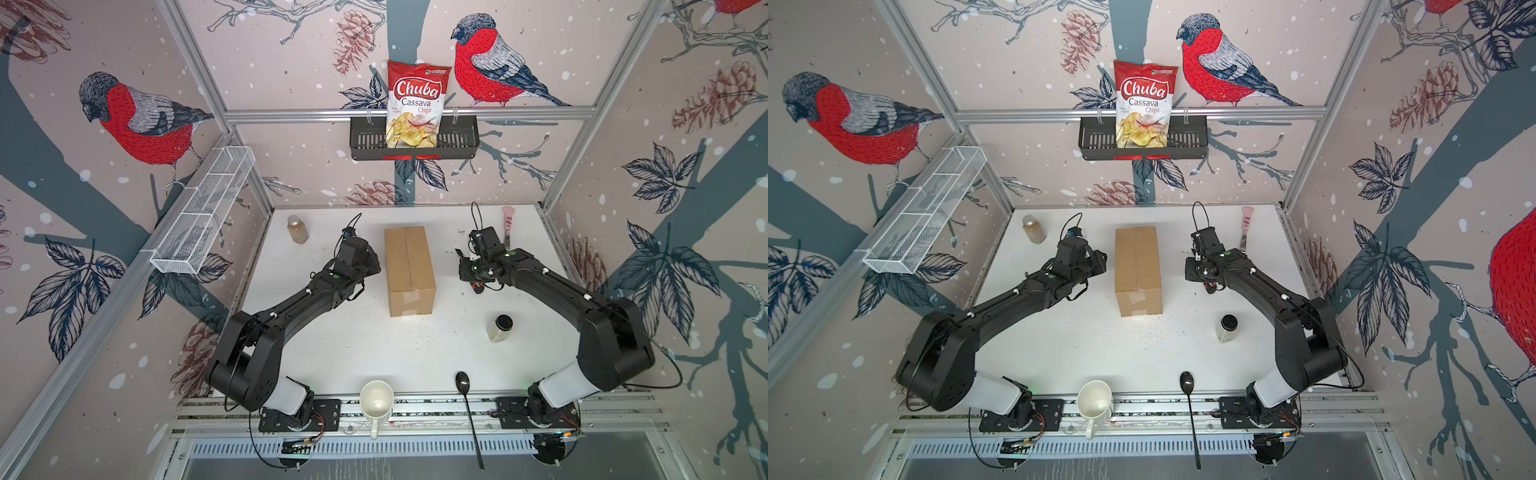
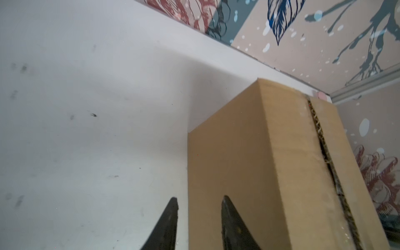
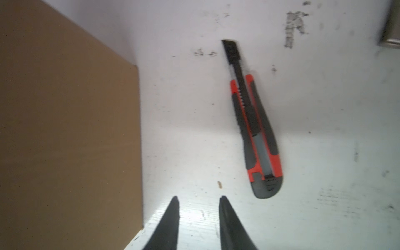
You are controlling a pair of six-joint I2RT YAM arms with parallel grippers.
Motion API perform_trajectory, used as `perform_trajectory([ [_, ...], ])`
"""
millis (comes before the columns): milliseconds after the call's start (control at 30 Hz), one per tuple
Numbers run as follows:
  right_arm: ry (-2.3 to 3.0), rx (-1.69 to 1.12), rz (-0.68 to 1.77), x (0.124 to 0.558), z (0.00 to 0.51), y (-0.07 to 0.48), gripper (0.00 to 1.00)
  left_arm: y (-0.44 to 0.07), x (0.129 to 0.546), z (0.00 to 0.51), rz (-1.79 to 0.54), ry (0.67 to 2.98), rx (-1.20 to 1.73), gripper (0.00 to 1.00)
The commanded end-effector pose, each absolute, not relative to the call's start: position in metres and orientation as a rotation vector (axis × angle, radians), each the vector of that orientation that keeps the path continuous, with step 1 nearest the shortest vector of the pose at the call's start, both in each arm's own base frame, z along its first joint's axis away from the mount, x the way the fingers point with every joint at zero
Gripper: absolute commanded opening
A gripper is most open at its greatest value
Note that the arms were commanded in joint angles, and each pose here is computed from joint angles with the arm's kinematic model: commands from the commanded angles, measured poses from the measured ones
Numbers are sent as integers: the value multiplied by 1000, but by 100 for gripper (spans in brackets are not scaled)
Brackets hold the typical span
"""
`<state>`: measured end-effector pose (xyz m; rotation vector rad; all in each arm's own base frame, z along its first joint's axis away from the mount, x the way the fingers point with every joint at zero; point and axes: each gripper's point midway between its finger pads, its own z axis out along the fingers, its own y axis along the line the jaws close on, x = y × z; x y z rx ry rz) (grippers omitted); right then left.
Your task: Unpack the express box
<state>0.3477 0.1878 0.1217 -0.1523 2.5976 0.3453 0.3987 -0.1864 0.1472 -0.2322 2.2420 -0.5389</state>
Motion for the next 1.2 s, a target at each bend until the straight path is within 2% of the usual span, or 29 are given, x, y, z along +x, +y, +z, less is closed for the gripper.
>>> perform_trajectory([
  [0, 2552, -175, 506, 341, 137, 218, 14, -196, 412, 152, -566, 2223, -198, 35],
  [267, 2552, -314, 689, 297, 132, 283, 9, -219, 453, 158, -604, 2199, -130, 35],
  [433, 2526, -470, 832, 252, 136, 334, 9, -222, 486, 162, -627, 2181, -107, 36],
  [633, 2530, -419, 805, 237, 140, 308, 10, -185, 518, 179, -620, 2140, -136, 38],
  [733, 2512, -342, 750, 255, 151, 281, 10, -160, 518, 208, -553, 2098, -166, 38],
  [833, 2468, -248, 700, 287, 169, 249, 10, -144, 500, 241, -503, 2072, -186, 39],
  [1000, 2375, -127, 563, 360, 200, 198, 11, -146, 434, 262, -448, 2081, -213, 38],
  [1167, 2389, -126, 506, 418, 195, 177, 11, -164, 360, 241, -381, 2145, -285, 36],
])
